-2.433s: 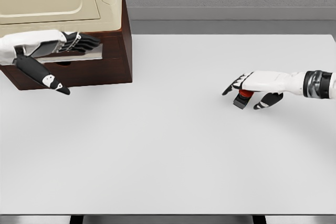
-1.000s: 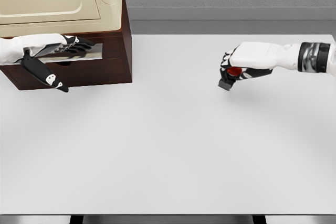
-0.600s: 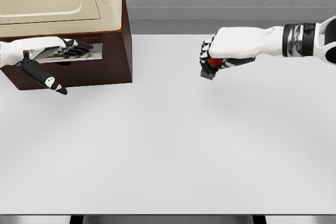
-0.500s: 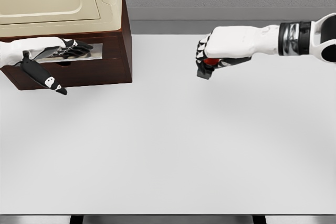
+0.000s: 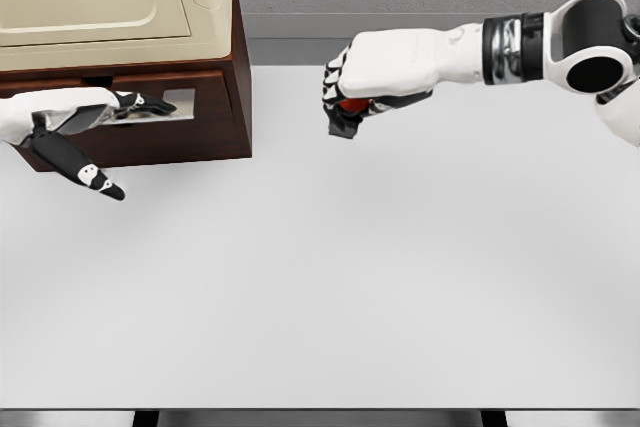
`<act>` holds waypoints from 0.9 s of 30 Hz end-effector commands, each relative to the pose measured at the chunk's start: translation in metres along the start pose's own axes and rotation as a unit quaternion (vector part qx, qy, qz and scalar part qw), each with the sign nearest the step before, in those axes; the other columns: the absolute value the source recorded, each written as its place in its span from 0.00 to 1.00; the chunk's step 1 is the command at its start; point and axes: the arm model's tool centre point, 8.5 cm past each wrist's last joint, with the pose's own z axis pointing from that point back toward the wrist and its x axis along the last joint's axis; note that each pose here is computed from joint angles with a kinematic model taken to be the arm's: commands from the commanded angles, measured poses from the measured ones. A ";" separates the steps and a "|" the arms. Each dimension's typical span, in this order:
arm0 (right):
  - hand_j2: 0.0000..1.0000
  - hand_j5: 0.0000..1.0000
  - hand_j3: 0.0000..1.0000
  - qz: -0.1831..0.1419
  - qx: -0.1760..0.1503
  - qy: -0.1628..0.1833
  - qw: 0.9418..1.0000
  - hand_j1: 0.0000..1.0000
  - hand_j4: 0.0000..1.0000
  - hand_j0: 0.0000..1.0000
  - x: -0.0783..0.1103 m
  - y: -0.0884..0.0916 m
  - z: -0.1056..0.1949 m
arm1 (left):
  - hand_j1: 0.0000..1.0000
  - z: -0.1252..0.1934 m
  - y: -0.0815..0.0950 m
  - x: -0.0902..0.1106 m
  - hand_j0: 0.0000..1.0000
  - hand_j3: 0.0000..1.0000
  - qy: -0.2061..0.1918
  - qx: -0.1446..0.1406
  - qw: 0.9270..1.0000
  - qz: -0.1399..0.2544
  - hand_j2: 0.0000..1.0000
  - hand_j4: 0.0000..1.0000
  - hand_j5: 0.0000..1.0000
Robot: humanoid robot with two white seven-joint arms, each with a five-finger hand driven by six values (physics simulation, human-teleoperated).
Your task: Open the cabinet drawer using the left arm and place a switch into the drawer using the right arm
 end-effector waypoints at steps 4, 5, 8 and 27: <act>0.37 0.37 0.37 -0.004 0.001 -0.016 1.000 0.37 0.37 0.37 0.002 -0.004 -0.022 | 1.00 0.013 0.002 -0.011 1.00 1.00 0.032 0.008 0.999 -0.013 1.00 1.00 1.00; 0.37 0.37 0.37 -0.002 0.002 -0.018 1.000 0.37 0.37 0.37 0.002 -0.005 -0.024 | 1.00 0.014 0.002 -0.011 1.00 1.00 0.033 0.009 0.999 -0.012 1.00 1.00 1.00; 0.37 0.37 0.37 0.003 0.000 -0.019 1.000 0.37 0.37 0.37 0.003 -0.011 -0.025 | 1.00 0.013 0.000 -0.014 1.00 1.00 0.033 0.005 0.999 -0.006 1.00 1.00 1.00; 0.37 0.37 0.37 0.028 -0.007 -0.042 0.999 0.37 0.37 0.37 0.013 -0.038 -0.041 | 1.00 0.037 -0.006 -0.033 1.00 1.00 0.055 0.003 0.998 0.037 1.00 1.00 1.00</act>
